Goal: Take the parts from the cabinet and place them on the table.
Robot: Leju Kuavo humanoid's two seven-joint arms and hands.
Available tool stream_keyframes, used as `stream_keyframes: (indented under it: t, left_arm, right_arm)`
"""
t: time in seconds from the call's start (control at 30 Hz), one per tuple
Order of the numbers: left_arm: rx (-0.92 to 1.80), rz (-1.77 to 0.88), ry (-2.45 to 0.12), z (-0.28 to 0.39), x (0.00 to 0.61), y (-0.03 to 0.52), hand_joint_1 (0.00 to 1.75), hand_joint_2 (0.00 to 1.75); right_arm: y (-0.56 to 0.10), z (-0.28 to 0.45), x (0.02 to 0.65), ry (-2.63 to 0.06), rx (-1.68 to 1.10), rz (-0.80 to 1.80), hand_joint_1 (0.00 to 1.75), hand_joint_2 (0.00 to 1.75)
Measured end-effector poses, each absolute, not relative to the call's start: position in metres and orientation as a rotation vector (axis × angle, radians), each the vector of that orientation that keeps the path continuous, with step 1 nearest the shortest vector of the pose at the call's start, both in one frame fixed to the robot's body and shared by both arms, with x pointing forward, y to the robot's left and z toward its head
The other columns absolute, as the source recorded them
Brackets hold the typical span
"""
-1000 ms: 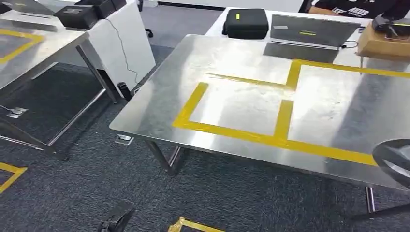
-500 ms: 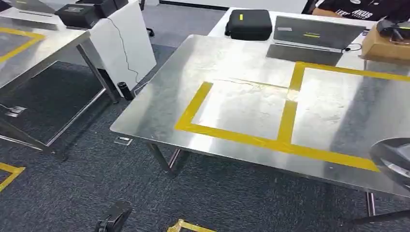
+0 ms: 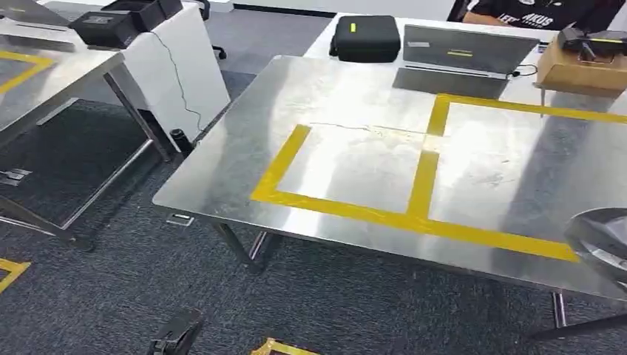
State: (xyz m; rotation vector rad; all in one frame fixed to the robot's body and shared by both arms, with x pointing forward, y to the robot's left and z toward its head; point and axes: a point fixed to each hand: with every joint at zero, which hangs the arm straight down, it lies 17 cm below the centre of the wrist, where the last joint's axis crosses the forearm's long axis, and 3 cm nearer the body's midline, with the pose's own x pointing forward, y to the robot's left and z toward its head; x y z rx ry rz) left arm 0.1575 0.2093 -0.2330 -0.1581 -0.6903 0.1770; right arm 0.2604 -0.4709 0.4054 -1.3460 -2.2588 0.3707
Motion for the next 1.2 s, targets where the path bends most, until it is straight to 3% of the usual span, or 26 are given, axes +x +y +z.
stream_keyframes:
  t: [1.2]
  left_arm:
    - [-0.154, 0.179, -0.681, -0.2348, 0.1526, 0.2122, 0.00, 0.00]
  right_arm:
    - [-0.4730, 0.4001, 0.2620, -2.245, -1.345, 0.364, 1.75, 1.75]
